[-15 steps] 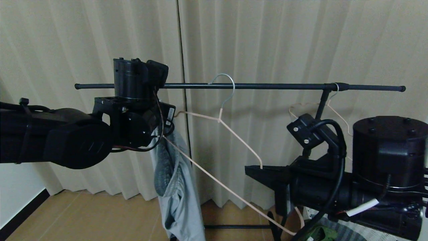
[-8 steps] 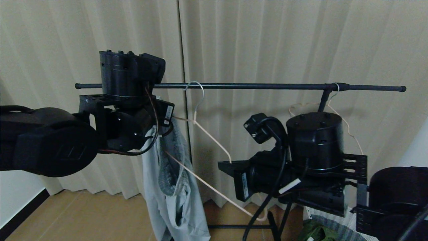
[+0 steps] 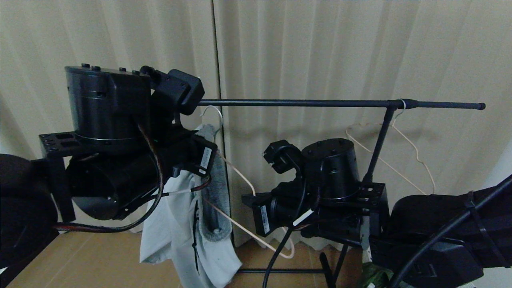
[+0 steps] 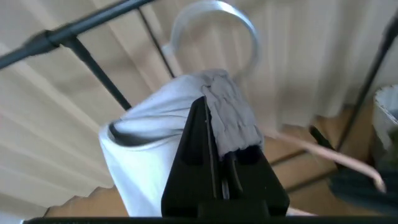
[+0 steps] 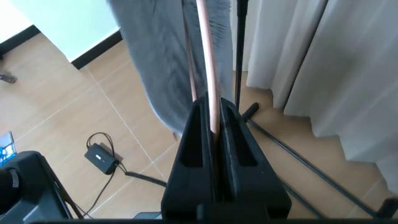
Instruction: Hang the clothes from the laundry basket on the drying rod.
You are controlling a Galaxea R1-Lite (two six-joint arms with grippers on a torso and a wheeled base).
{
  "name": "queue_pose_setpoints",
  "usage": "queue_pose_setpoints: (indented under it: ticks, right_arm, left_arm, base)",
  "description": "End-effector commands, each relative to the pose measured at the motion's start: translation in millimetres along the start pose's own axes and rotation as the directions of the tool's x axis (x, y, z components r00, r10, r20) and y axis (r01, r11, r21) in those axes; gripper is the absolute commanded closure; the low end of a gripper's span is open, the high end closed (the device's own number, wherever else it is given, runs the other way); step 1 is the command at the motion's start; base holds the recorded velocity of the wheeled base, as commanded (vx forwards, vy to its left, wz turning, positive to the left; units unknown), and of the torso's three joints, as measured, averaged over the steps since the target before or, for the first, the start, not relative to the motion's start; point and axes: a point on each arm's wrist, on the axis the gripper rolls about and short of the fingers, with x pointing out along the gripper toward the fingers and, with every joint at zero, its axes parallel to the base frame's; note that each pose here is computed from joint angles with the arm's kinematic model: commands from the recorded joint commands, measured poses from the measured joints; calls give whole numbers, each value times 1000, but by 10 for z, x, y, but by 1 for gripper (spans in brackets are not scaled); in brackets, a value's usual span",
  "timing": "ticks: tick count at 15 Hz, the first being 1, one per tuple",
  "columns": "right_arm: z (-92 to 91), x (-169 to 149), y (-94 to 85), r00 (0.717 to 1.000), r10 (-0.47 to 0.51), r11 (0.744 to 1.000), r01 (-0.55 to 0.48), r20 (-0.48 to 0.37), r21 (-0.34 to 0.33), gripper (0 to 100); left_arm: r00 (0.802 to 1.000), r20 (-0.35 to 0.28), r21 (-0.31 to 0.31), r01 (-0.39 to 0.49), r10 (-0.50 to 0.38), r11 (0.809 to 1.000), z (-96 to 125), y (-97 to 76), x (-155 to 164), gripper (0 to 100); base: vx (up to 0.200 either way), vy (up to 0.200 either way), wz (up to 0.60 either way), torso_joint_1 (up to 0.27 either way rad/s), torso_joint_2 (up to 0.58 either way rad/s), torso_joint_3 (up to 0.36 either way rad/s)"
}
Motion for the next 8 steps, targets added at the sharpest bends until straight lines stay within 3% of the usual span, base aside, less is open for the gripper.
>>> queue_pose_setpoints:
  ticks: [1, 8]
  right_arm:
    - [6, -20, -2, 1000, 0, 1000, 0, 7, 1, 100]
    - [29, -285, -66, 991, 18, 1000, -17, 131, -11, 100]
  left_arm:
    - [1000, 6, -3, 7, -7, 1000, -18, 23, -72, 100]
    - [999, -31, 16, 14, -13, 1000, -179, 49, -153, 100]
  base:
    - [0, 0, 0, 0, 0, 0]
    - [0, 0, 0, 0, 0, 0]
